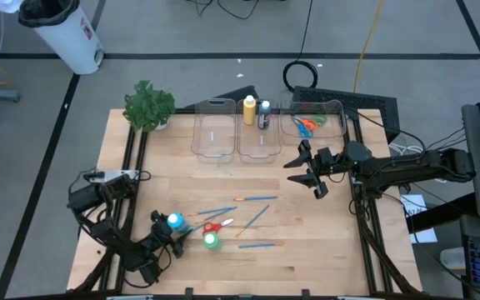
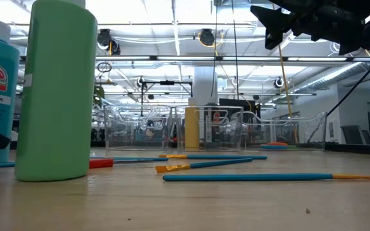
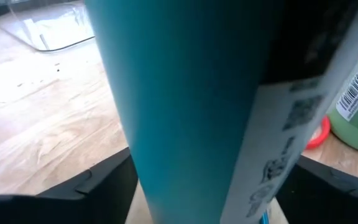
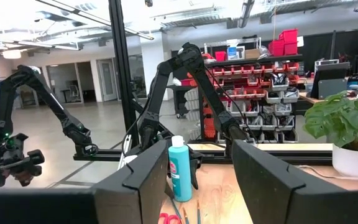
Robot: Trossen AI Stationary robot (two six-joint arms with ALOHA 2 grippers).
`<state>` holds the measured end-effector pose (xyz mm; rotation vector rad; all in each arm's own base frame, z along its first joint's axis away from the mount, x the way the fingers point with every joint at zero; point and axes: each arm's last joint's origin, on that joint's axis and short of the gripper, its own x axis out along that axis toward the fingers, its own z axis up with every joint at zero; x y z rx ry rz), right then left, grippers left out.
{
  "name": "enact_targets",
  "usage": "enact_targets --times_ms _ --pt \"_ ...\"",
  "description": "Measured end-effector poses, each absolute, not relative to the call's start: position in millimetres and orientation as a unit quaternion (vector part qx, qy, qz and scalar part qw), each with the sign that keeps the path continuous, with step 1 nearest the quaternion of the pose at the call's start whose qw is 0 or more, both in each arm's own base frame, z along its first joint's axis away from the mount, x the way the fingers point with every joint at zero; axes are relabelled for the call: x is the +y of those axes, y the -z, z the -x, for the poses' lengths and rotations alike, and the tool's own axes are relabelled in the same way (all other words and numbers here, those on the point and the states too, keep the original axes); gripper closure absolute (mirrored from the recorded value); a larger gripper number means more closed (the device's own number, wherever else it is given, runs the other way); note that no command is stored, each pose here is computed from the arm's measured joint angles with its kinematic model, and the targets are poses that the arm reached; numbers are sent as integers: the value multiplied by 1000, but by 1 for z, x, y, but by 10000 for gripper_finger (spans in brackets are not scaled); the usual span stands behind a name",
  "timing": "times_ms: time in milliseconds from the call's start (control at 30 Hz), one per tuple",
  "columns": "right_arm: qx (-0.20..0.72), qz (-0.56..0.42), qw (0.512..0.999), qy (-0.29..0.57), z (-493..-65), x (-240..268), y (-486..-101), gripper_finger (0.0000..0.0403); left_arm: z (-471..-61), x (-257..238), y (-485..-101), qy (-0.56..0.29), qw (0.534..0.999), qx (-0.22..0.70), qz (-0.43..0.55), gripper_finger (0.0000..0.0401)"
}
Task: Pick & Place Paint Supplies
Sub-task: Put the blue paint bottle into the middle transparent bin
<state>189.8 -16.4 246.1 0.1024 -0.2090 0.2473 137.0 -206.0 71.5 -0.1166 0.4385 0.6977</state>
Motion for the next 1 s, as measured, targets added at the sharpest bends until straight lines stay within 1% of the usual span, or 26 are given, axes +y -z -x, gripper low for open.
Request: enact_targets --times_ms 133,233,300,500,667,767,867,933,1000 --pt "-104 -51 986 -123 -190 -16 -246 232 -136 -205 -78 -341 913 217 59 149" --pt "-104 -51 986 -123 -190 -16 -246 232 -135 -203 -91 -344 909 226 65 203" --pt "-104 -51 986 -123 -190 -16 -246 232 -134 -201 -104 -343 908 229 79 220" --pt "-104 -51 986 -123 -190 -16 -246 232 -134 -186 -153 -343 903 219 140 220" --pt "-104 -51 986 -123 -190 -16 -246 232 -150 -165 -187 -330 918 181 124 204" --pt "-104 -51 986 -123 -190 -16 -246 232 -167 -152 -204 -332 924 162 98 202" --pt "-104 -51 986 -122 -190 -16 -246 232 -194 -141 -216 -325 927 177 63 200" --pt "-104 -51 986 -122 -190 -16 -246 232 -215 -132 -225 -300 932 197 45 200" --pt "-104 -51 986 -122 -190 -17 -246 232 -238 -123 -236 -252 946 200 39 199"
